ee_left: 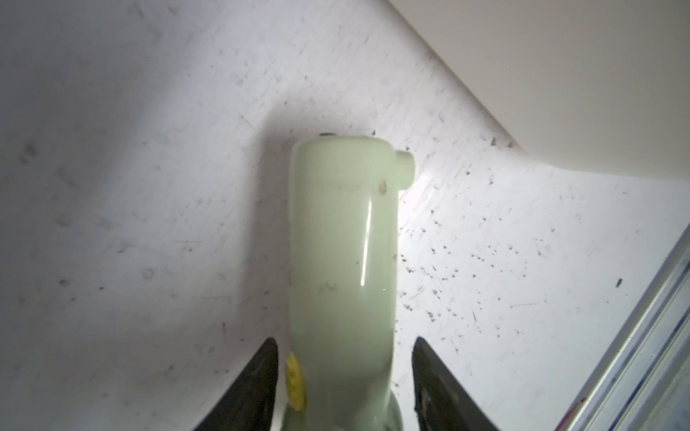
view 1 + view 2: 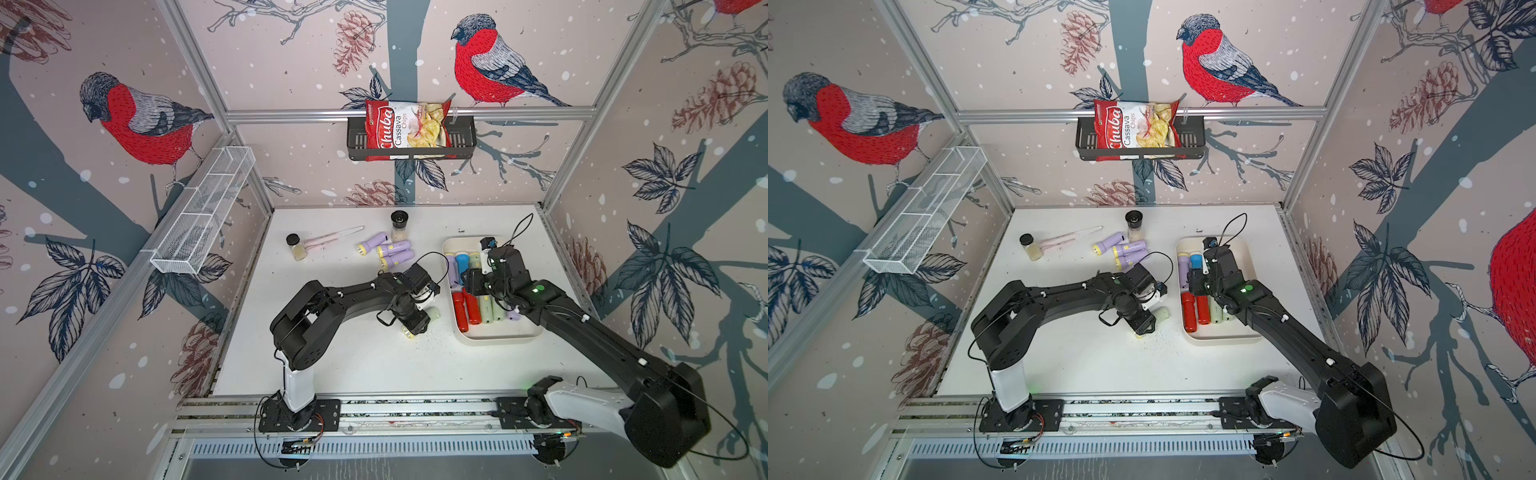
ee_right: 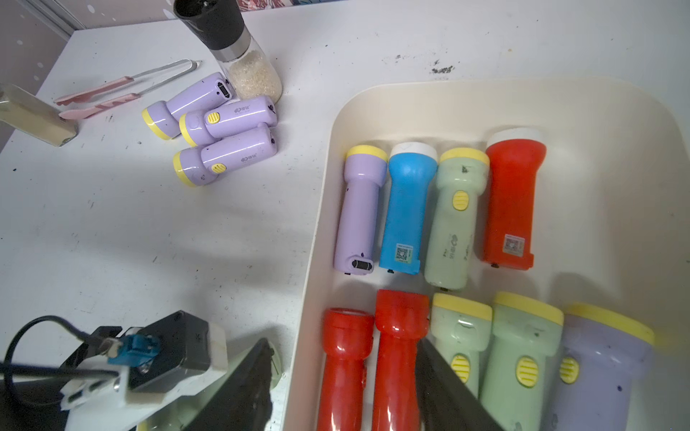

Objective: Put the flashlights into the storage boxes
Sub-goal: Move the flashlight at the center of the board, then pick up the flashlight from the center of the board.

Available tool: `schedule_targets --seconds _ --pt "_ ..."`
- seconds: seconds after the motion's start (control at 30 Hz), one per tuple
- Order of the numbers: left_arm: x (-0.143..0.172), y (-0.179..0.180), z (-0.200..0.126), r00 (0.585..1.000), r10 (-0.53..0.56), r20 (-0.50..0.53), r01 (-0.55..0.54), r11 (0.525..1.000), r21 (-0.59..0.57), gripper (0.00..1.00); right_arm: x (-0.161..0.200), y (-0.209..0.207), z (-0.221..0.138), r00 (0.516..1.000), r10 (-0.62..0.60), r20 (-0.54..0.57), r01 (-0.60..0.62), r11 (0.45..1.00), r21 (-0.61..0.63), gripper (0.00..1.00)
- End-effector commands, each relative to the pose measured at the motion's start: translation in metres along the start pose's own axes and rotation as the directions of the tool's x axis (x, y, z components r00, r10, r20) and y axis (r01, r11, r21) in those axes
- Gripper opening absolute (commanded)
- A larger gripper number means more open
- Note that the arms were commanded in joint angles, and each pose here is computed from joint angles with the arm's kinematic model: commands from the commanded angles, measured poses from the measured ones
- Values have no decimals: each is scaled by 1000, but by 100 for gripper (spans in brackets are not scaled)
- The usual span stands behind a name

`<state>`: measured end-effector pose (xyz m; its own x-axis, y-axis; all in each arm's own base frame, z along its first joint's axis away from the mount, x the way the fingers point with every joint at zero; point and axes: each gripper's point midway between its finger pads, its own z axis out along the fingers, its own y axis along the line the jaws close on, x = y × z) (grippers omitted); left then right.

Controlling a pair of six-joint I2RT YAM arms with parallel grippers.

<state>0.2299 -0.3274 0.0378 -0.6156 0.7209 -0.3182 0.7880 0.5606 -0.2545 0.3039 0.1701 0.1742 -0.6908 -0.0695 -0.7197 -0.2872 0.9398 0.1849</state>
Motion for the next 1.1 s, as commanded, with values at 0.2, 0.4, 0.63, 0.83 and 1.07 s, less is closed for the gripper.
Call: schedule_targets --seconds 0.2,0.4,0.63,0.83,1.07 --pt "-23 4 -29 988 -47 150 45 999 19 65 -20 8 -16 994 -50 100 53 998 -23 62" --pt "-35 20 -70 934 -162 319 140 986 91 68 -26 17 -19 987 -116 114 123 991 -53 62" --pt "-25 50 -108 829 -325 455 307 945 116 70 -24 47 -19 932 -338 134 357 919 -165 65" --pt "3 82 -129 688 -506 521 486 853 187 71 -8 82 -9 820 -549 160 572 785 -238 68" --pt "36 101 -131 594 -591 546 604 776 183 72 1 118 -4 655 -708 264 755 599 -266 70"
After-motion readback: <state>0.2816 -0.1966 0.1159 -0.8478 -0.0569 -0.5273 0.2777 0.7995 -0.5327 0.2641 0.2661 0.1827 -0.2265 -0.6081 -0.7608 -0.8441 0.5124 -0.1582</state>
